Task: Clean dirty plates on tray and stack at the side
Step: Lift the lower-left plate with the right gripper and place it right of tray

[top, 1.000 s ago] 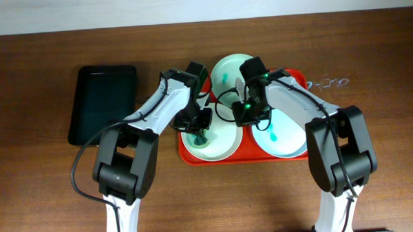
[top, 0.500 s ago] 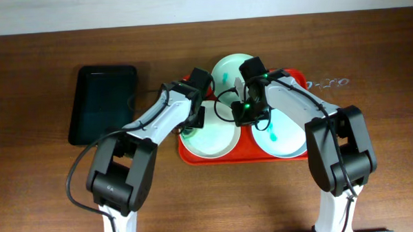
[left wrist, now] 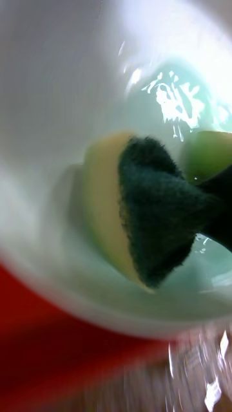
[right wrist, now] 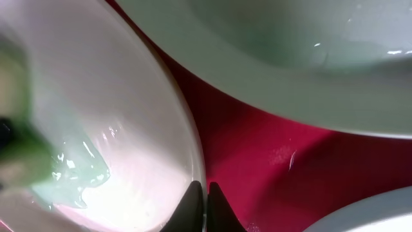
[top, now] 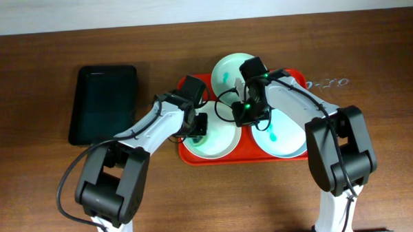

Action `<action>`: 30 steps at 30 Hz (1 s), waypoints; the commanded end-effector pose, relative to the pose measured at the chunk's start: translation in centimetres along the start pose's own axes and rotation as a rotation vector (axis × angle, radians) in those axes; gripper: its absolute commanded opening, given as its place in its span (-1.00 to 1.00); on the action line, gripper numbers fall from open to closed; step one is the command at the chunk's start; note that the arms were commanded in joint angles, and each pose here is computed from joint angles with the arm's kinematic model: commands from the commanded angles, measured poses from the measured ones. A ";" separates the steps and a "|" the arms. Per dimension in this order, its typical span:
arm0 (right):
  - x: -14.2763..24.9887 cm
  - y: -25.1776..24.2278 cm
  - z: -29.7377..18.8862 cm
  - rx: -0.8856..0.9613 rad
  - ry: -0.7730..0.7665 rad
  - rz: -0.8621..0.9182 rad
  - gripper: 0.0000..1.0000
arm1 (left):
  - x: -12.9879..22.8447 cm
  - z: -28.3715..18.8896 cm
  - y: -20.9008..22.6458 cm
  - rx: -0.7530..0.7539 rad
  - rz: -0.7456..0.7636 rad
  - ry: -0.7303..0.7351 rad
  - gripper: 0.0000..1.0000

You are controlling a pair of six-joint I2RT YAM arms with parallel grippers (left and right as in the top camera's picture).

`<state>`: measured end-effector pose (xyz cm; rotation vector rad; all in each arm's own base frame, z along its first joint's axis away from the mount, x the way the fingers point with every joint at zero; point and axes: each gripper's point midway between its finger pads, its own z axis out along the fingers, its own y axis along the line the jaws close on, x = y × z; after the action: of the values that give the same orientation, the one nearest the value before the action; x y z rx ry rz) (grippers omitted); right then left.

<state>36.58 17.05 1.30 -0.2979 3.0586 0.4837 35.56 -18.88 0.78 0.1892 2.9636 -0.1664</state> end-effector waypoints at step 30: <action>-4.3 8.9 -23.2 1.049 -0.483 -0.366 -0.92 | -6.9 -17.5 21.0 -0.099 -0.512 -0.390 -1.00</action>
<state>38.09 20.03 27.84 -0.6411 2.1052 -1.1262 42.21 3.21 16.41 -0.5538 2.5733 -0.0864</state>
